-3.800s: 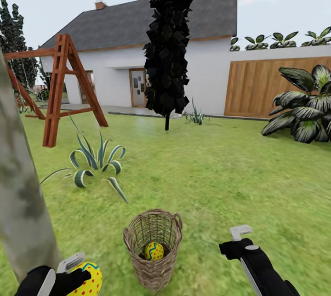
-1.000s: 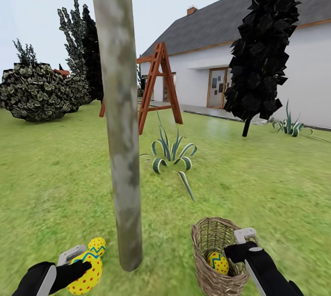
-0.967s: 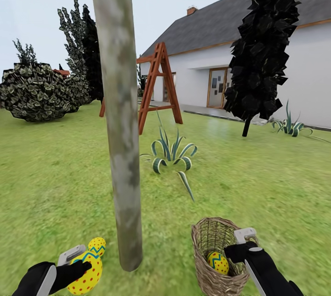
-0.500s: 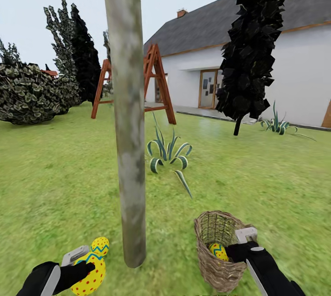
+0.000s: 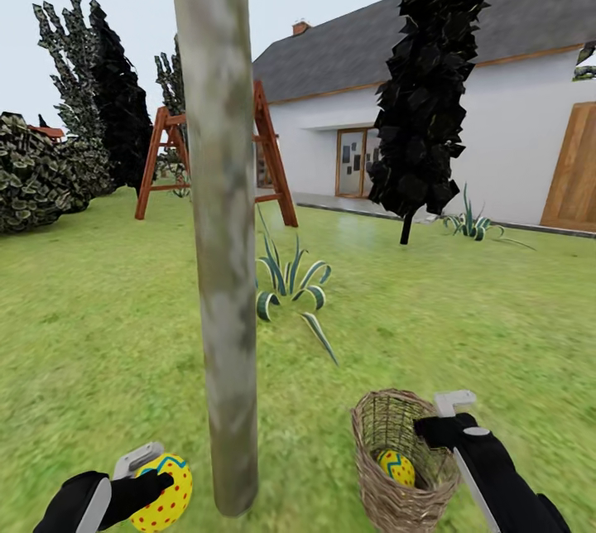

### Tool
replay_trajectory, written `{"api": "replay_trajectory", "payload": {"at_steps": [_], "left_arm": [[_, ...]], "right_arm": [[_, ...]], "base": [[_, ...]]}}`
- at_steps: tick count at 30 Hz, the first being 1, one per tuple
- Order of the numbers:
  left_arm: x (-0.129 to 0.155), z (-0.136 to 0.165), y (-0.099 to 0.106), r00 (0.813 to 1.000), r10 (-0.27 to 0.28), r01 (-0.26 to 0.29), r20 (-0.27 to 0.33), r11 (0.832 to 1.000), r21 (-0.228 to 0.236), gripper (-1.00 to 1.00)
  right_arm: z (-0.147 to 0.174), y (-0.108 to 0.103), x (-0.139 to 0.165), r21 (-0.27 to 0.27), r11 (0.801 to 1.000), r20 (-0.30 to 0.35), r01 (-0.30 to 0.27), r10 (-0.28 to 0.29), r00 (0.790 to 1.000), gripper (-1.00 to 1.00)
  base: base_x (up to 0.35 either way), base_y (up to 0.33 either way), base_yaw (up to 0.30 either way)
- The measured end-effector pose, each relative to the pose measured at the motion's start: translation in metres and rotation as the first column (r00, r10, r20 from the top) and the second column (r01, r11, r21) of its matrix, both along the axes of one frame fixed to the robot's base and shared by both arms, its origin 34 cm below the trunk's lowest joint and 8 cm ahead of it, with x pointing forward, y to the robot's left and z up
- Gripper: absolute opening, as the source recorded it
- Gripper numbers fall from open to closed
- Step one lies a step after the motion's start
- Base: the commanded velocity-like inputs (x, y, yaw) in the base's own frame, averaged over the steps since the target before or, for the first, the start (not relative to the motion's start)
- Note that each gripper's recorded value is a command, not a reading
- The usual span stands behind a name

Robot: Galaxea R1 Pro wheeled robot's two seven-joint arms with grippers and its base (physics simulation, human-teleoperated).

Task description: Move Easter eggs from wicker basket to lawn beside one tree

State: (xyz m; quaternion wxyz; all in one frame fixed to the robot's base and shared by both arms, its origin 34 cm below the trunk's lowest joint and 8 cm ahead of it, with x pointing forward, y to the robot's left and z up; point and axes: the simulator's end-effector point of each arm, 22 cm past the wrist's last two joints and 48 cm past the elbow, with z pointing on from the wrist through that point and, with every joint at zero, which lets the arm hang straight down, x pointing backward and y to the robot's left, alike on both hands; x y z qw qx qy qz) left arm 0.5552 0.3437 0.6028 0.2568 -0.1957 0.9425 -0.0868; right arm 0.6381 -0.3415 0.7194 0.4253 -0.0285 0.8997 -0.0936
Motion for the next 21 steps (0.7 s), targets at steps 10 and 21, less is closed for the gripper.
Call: {"api": "replay_trajectory", "payload": {"at_steps": [10,21], "left_arm": [[0.001,-0.005,-0.019,1.0,-0.006,0.006,0.0,1.0,-0.023,-1.0],[-0.018,-0.047,-0.028,0.998,0.003,-0.004,-0.069,1.0,-0.017,-1.0]], "right_arm": [[0.007,-0.007,0.003,0.002,1.0,0.027,0.015,-0.015,1.0,1.0],[-0.017,-0.004,0.0,-0.003,1.0,0.021,0.012,-0.012,1.0,1.0]], "base": [[0.091,0.007,0.0],[0.0,0.0,0.0]]}}
